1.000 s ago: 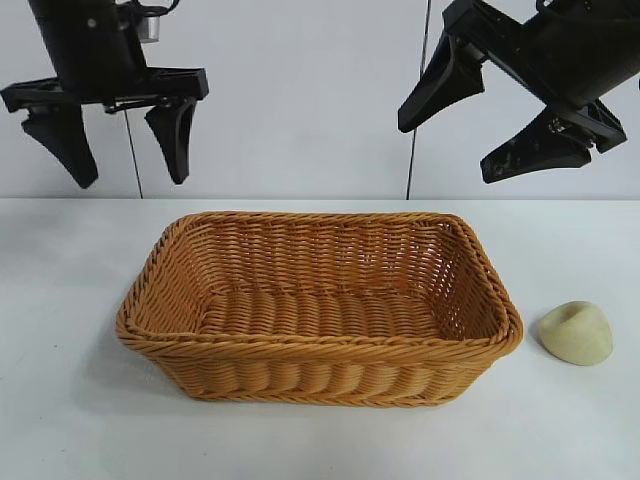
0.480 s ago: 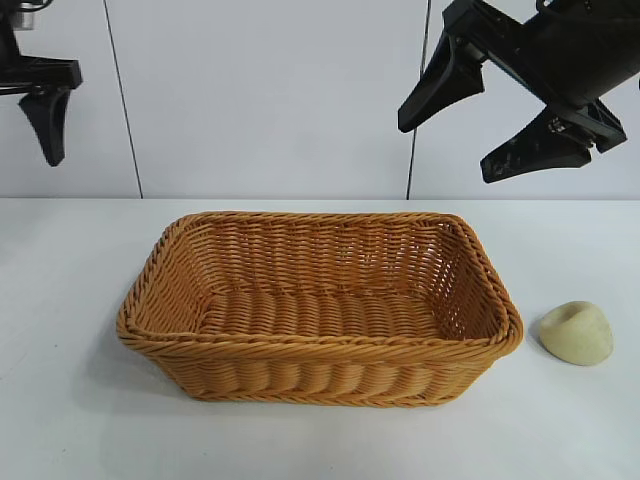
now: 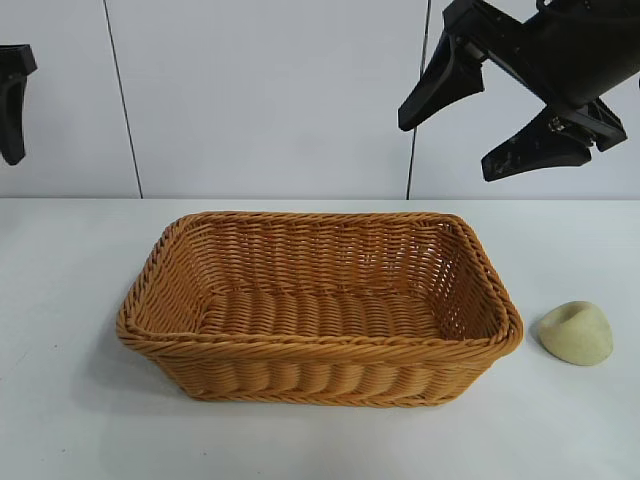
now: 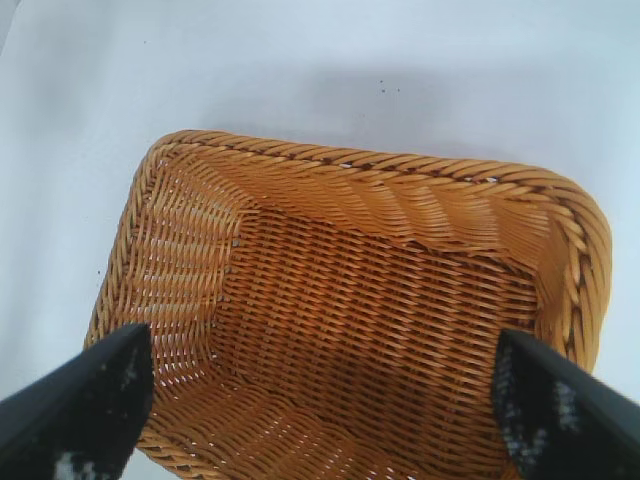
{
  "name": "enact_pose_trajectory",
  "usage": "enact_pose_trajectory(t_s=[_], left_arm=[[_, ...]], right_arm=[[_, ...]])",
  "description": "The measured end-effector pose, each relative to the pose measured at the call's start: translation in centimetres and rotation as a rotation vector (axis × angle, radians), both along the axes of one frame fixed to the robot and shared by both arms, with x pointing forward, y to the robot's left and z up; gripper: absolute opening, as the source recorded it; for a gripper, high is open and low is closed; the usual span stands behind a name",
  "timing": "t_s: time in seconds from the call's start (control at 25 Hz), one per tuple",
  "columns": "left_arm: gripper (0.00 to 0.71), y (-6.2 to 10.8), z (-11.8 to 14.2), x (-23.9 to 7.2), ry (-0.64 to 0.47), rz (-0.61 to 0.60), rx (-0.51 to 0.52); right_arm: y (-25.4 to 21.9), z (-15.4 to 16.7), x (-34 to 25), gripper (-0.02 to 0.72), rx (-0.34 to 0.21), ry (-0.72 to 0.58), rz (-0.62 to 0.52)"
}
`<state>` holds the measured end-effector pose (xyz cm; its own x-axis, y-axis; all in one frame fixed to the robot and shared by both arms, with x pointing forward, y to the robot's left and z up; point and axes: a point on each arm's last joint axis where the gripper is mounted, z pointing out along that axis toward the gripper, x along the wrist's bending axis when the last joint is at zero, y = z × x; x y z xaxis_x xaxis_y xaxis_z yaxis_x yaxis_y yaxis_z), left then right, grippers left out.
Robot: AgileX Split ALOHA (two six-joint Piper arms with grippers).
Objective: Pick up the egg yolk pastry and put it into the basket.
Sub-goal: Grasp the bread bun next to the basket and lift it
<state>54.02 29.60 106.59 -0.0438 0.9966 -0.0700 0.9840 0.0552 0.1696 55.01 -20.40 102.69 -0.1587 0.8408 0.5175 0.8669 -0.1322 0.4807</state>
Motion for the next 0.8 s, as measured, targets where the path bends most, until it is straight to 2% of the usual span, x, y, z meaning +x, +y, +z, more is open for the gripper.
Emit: enact_pose_trajectory(t_s=[0.24, 0.44, 0.8], left_arm=[[0.616, 0.0, 1.1, -8.3, -0.051, -0.002, 0.001], [0.616, 0.0, -0.1, -15.1, -0.105, -0.003, 0.002], [0.616, 0.0, -2.1, -23.4, -0.471, 0.006, 0.004]], right_arm=[[0.0, 0.0, 0.0, 0.657, 0.000, 0.000, 0.000], [0.0, 0.0, 0.0, 0.657, 0.000, 0.000, 0.000], [0.0, 0.0, 0.0, 0.657, 0.000, 0.001, 0.001]])
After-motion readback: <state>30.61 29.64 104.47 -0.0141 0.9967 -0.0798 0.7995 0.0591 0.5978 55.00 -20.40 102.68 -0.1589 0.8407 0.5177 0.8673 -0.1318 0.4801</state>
